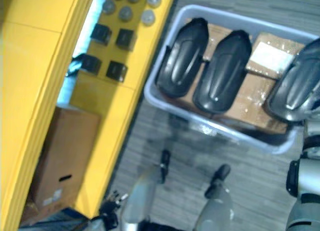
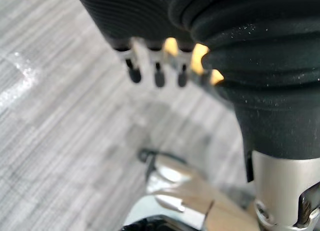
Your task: Walk over and take plastic housings, then place them on the shelf
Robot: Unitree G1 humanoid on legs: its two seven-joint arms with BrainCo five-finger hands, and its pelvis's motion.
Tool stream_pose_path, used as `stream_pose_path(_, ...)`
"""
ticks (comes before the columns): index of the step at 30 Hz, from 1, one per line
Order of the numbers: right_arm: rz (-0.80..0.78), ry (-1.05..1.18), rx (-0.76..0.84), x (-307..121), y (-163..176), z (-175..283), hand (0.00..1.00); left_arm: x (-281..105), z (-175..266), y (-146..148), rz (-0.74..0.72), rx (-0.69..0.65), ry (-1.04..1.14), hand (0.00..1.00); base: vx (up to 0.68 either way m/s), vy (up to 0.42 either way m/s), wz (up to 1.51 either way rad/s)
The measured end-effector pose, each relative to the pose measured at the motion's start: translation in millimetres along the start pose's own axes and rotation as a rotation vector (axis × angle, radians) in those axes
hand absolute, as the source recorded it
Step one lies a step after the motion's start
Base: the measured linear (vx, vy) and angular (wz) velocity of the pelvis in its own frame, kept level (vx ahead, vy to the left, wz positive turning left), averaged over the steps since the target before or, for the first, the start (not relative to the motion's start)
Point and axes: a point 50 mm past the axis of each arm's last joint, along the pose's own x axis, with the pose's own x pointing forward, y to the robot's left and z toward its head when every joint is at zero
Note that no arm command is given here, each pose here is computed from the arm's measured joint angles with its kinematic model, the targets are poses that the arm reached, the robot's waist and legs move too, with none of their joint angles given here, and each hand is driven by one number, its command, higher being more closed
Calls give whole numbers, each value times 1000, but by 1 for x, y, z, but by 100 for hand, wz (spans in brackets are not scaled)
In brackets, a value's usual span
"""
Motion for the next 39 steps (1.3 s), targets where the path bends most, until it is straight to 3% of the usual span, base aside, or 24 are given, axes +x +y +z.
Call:
stream_pose_path(10,-30,-162,12,-5,0,25,100,0,5,0,11,-25,-21,0,-3,1,-1)
stream_pose_path(16,-136,-328,77,-15,-2,39,100,-4,18,12,167,-70,-130,0,18,6,4)
stream_pose_path(21,-163,-507,181,-59,22,26,100,-18,77,35,405,-188,-439,0,66,-19,10)
stream_pose_path(26,-103,-521,196,-118,51,-24,100,-48,143,32,503,-142,-785,0,94,-13,3)
stream_pose_path(33,-106,-634,169,-147,47,-32,100,-78,187,1,396,9,-1056,0,95,1,-10)
stream_pose_path(36,-122,-715,204,-154,42,-20,100,-85,197,-25,207,59,-1115,0,48,3,-13)
stream_pose_path(39,-102,-862,268,-172,41,3,100,-95,203,-71,-166,141,-1124,0,1,11,-3)
